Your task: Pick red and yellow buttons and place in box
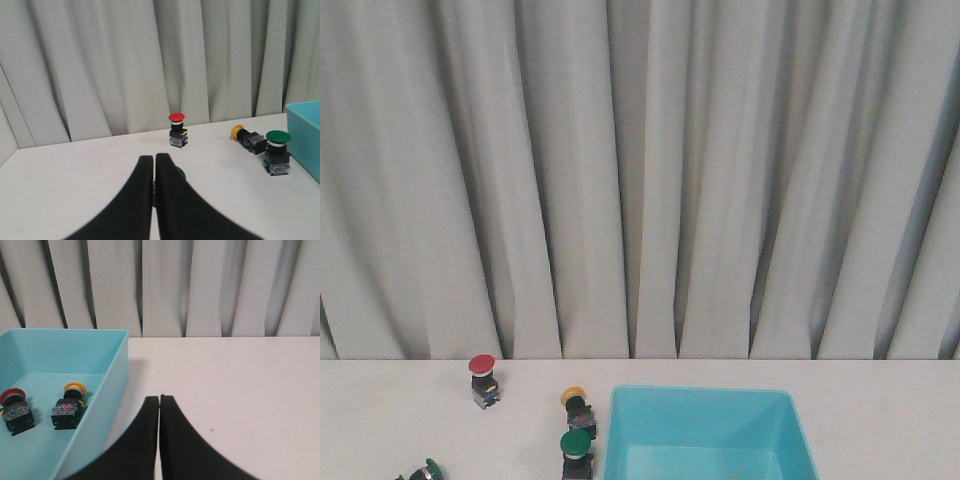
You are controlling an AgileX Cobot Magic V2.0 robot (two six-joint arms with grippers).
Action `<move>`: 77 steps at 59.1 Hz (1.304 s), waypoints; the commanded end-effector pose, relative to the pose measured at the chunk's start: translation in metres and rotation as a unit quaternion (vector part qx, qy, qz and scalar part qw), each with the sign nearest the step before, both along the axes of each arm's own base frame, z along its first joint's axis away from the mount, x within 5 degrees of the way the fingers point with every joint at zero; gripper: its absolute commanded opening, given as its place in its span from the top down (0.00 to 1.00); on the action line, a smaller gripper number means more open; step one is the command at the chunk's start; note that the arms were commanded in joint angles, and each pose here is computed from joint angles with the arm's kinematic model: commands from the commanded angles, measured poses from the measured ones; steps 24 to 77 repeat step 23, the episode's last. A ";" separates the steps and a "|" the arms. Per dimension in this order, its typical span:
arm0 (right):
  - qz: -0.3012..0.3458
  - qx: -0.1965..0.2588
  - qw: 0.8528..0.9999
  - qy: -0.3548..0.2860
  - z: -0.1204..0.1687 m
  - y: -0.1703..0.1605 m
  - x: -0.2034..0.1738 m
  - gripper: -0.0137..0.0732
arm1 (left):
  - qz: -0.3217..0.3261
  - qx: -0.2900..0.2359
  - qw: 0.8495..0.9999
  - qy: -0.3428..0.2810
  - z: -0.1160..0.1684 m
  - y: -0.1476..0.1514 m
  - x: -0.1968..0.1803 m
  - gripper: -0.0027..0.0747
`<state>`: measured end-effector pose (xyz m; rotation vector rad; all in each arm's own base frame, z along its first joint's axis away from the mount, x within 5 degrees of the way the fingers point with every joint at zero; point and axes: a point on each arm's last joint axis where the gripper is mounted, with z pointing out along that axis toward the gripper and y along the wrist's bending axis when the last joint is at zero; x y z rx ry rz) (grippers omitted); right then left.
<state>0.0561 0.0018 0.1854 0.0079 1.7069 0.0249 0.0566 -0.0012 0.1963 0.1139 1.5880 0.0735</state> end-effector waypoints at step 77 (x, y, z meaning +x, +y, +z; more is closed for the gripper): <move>-0.009 -0.006 0.999 -0.038 0.003 -0.001 0.000 0.85 | -0.002 -0.002 0.999 -0.039 0.004 0.000 -0.001 0.97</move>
